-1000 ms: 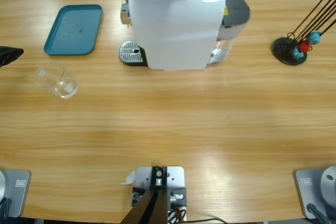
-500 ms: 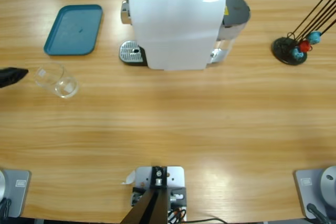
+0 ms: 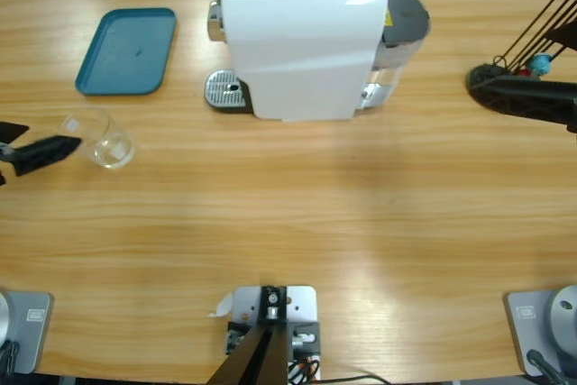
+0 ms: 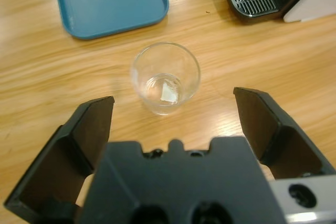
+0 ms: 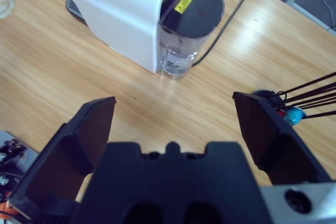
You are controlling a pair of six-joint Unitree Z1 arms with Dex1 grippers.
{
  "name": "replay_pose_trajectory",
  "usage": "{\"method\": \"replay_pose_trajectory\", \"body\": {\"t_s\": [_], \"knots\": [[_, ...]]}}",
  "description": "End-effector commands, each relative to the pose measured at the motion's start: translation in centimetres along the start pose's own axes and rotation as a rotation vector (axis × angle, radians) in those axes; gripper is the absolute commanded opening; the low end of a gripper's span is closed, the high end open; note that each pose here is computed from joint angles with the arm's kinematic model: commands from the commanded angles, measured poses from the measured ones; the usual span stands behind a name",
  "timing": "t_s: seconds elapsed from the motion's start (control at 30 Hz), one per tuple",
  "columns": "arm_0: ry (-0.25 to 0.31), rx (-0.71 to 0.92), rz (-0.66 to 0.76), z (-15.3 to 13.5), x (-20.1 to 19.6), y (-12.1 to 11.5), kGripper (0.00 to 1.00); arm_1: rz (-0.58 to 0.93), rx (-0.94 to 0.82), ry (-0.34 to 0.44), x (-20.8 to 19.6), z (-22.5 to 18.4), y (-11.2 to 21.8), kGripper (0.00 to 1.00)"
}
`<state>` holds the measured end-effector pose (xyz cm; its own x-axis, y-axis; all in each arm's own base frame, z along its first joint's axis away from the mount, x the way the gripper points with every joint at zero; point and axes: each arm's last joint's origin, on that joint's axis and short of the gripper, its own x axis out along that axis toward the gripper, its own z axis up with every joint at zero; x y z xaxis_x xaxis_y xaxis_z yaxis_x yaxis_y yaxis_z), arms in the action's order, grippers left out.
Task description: Pour coffee
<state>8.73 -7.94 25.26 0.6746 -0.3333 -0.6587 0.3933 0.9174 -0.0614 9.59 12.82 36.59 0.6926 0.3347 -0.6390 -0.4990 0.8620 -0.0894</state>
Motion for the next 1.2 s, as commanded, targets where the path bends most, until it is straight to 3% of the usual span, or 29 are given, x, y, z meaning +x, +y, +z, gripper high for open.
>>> {"method": "replay_pose_trajectory", "body": {"t_s": [0.03,0.23,0.4,0.87,1.1,1.13,1.2], "knots": [[0.049,0.048,0.079,-1.5,2.8,-1.1,1.0,-0.034,-0.005,0.044,1.2,-1.5,0.2,1.0],[0.034,0.018,0.121,-1.2,3.1,-0.8,1.0,-0.051,-0.006,0.058,2.0,-1.6,0.6,1.0],[0.07,-0.007,0.166,-1.1,4.3,-0.6,1.0,-0.073,-0.019,0.076,3.1,-1.2,1.2,1.0],[0.078,-0.033,0.175,-1.7,8.0,-1.7,0.982,-0.082,-0.021,0.077,4.5,-0.1,2.3,1.0],[0.059,-0.037,0.215,-1.6,8.1,-1.4,0.977,-0.087,-0.023,0.092,4.9,-0.2,2.5,1.0],[0.057,-0.036,0.223,-1.6,8.1,-1.4,0.946,-0.087,-0.024,0.093,4.9,-0.2,2.5,1.0],[0.051,-0.037,0.223,-1.8,8.1,-1.3,0.757,-0.085,-0.023,0.092,4.9,-0.1,2.5,1.0]]}}
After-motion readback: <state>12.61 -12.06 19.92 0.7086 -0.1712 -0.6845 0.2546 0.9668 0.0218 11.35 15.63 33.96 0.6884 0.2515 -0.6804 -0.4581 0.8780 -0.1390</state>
